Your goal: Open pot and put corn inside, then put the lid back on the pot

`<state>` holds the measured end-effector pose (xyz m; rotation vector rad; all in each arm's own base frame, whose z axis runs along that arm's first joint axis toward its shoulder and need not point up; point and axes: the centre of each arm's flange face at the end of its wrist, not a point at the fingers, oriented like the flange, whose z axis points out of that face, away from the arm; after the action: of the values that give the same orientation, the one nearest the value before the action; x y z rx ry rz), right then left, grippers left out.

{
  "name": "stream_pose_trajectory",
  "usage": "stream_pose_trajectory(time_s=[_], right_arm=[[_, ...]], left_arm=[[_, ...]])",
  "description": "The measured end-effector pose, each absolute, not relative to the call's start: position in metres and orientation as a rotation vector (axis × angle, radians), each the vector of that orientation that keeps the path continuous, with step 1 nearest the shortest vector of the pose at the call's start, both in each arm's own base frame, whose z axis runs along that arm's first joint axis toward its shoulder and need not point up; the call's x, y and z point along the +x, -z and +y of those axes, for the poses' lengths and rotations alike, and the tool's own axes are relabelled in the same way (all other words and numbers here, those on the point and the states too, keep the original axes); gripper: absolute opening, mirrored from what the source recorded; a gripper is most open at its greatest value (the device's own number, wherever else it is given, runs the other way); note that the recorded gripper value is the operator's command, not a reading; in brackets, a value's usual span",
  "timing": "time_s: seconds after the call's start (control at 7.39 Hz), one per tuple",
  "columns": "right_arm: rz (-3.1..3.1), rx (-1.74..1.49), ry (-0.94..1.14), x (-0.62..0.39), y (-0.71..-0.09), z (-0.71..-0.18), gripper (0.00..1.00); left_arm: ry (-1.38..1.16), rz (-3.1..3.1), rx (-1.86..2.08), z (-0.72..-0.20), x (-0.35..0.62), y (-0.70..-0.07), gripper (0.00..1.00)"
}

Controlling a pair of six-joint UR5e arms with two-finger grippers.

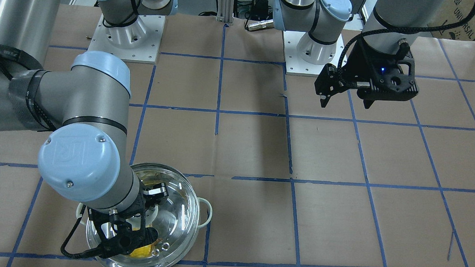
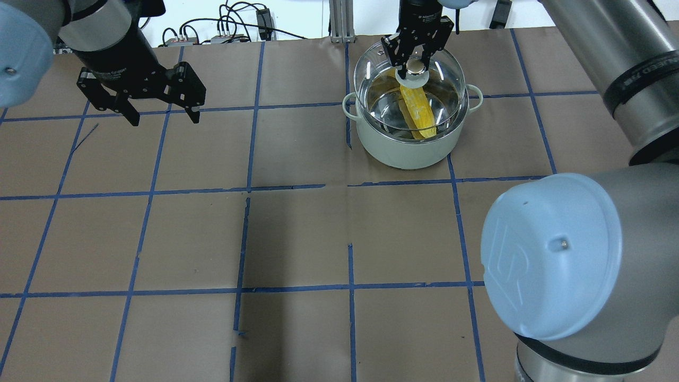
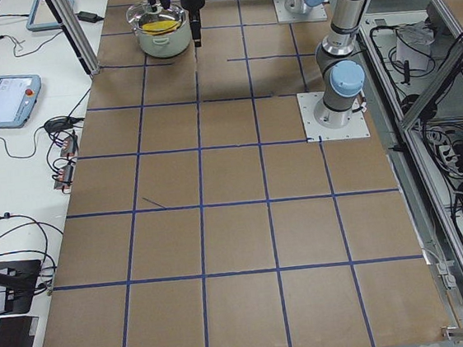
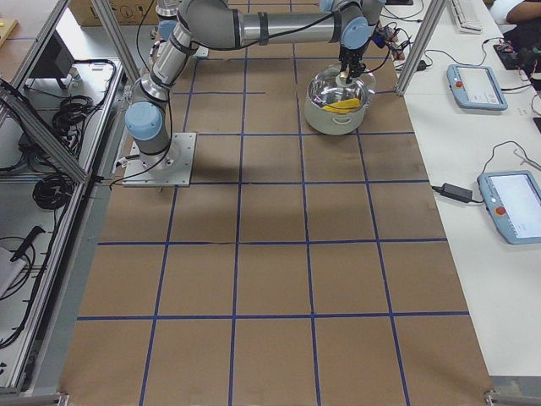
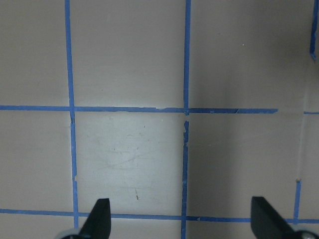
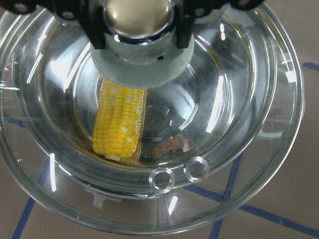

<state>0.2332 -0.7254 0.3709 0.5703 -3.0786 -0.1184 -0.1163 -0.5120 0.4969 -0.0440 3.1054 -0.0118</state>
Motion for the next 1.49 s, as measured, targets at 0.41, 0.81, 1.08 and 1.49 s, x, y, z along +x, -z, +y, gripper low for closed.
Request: stream_pose_trajectory(time_s=[0.41,0.81,1.08,1.49], right_arm=[[-3.081,0.572,0.14,0.232,-0.362,-0.726,0.25],[-3.082,0.57,0.154,0.231,-0.356,-0.728,0.25],[-3.082,0.567,0.161,0.229,-0.354,-0.728,0.25],[-3.081,0.563,0.164,0.228,-0.354,-0.728,0.25]], left_arm=[[0.012,3.115,-0.047,-0.512,-0.117,-0.496,1.0],[0.013,3.115,-0.047,-0.511,-0.117,-0.496,1.0],[0.014,3.115,-0.047,-0.511,-0.117,-0.497,1.0],[0.013,3.112,-0.047,-0.51,-0.116,-0.497,1.0]])
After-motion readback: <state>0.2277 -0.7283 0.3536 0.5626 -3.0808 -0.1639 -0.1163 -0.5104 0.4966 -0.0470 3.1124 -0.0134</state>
